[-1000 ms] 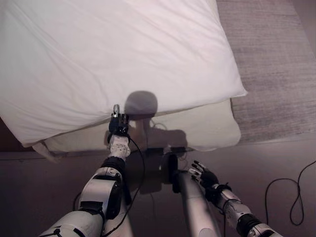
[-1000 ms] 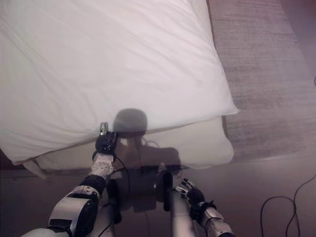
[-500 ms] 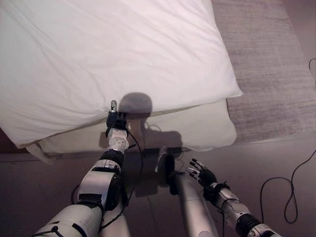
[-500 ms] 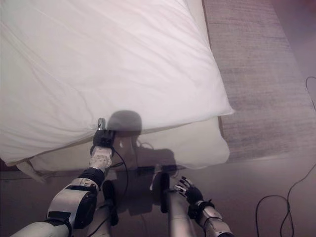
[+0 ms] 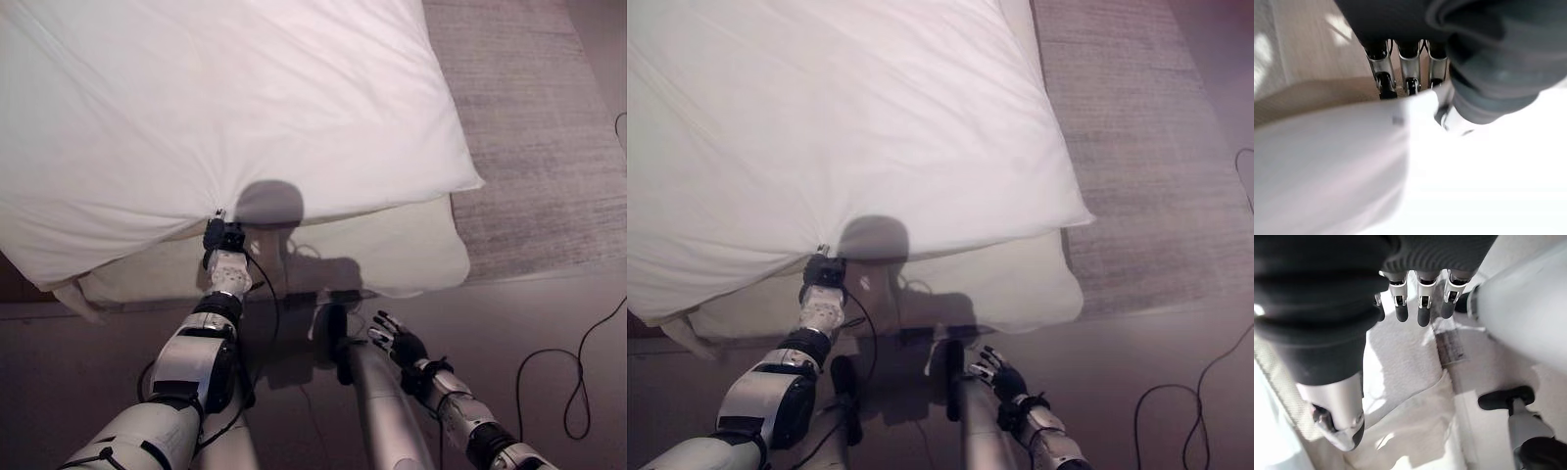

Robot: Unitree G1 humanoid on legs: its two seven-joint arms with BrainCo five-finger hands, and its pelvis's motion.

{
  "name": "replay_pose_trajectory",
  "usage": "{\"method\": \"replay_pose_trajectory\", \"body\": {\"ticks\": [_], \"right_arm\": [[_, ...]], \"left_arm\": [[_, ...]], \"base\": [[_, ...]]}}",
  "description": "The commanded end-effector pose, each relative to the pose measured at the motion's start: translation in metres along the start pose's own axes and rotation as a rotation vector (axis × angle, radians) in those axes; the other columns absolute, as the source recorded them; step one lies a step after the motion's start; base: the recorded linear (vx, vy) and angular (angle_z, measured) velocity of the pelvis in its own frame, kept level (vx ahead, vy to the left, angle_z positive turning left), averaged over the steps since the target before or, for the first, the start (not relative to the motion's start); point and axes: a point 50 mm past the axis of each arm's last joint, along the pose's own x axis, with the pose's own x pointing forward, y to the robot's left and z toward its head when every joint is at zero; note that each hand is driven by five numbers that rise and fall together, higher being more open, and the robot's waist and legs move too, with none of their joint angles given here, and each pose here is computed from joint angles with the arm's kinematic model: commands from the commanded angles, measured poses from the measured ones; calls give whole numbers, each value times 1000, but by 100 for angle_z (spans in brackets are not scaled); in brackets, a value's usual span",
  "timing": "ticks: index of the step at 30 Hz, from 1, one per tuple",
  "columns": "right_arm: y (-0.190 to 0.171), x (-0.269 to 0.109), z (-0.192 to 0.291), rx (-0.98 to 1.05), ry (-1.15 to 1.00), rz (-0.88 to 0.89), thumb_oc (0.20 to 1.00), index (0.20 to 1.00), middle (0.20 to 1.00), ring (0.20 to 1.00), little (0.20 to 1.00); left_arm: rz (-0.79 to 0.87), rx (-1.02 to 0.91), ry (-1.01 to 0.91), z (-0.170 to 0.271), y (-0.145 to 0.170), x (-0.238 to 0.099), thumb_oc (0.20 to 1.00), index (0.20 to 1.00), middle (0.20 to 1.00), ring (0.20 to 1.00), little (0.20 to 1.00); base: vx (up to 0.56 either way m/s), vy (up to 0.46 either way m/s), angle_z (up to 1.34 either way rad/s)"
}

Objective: Make the bed

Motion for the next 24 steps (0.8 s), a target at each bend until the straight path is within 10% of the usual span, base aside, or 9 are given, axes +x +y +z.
{"method": "replay_pose_trajectory", "body": {"ticks": [1, 24], "right_arm": [[9, 1, 15, 40, -74, 78, 1000, 1000, 1000, 1000, 1000], [129, 49, 96, 640, -189, 473, 1000, 1000, 1000, 1000, 1000]], "left_arm": [[-236, 1, -46, 1, -66, -6, 200, 200, 200, 200, 200], [-793, -348, 66, -49, -144, -125, 200, 200, 200, 200, 200]], "base": [[0, 0, 0], [2, -5, 6]]}}
